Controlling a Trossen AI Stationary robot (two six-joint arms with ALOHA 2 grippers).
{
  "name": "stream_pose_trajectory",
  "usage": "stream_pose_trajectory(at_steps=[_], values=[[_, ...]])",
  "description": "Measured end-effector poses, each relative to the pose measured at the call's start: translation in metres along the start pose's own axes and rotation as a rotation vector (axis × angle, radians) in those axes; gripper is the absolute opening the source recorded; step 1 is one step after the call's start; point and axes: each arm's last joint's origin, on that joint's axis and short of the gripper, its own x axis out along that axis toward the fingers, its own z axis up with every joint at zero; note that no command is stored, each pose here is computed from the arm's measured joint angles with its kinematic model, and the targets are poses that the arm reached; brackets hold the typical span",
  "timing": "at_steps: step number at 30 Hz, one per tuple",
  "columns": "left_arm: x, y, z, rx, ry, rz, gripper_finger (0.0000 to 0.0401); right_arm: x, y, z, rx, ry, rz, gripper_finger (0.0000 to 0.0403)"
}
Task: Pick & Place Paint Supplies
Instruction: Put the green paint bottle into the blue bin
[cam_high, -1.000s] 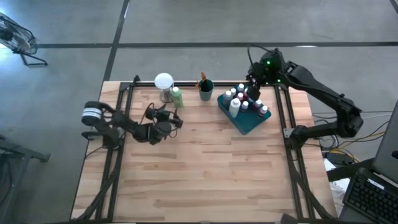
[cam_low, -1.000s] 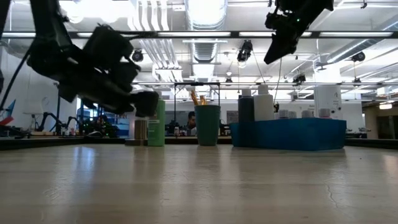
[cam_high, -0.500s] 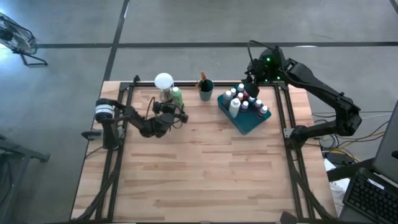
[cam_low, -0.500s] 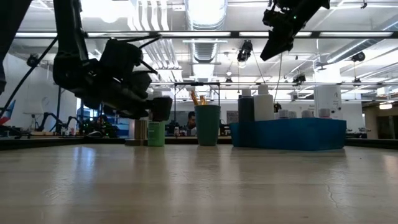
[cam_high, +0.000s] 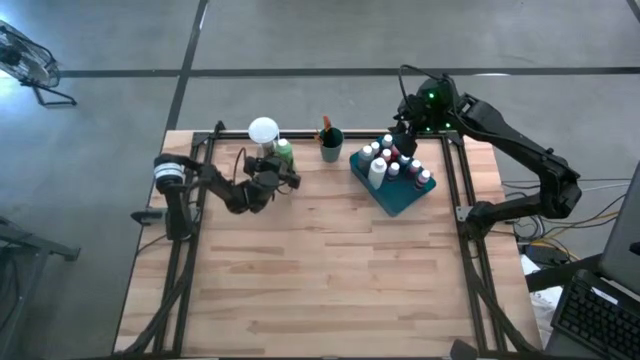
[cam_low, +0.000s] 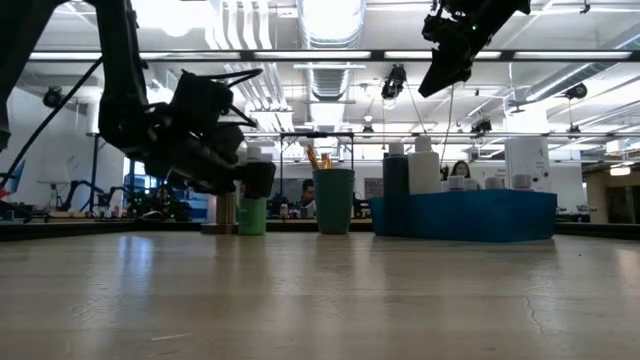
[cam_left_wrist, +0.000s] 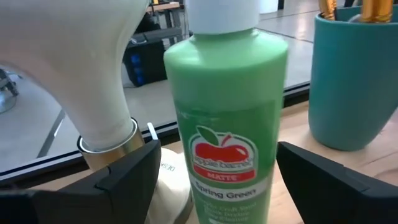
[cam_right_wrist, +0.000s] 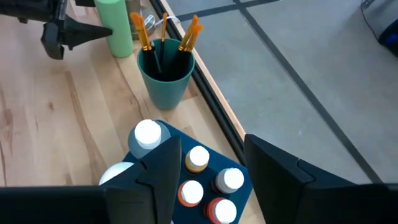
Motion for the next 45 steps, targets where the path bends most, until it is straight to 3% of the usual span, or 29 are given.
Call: stream_pose_trajectory(at_steps=[17, 27, 30, 36, 41, 45], values=[[0.016, 0.011, 0.001, -0.024, 0.032, -0.063, 0.0314, 0.000, 0.000, 0.000, 0.003, 0.000, 0.000, 0.0194], [0.020, 0.014, 0.001, -0.016, 0.046, -0.135, 0.0197, 0.000, 0.000, 0.000, 0.007, 0.002, 0.004, 0.0164], [0.020, 0.011, 0.002, -0.018, 0.055, -0.220, 0.0173, 0.000, 0.001, -0.001, 0.009, 0.008, 0.036, 0.0154], [0.016, 0.002, 0.003, -0.048, 0.093, -0.538, 0.0174, 0.000, 0.016, -0.002, 0.005, -0.002, 0.279, 0.0131], [0.011, -0.011, 0.008, -0.120, 0.165, -0.841, 0.0175, 0.000, 0.041, 0.001, -0.054, -0.001, 0.382, 0.0111], [0.007, -0.030, 0.021, -0.089, 0.270, -0.958, 0.0175, -0.001, 0.066, 0.005, -0.118, 0.001, 0.447, 0.0098]])
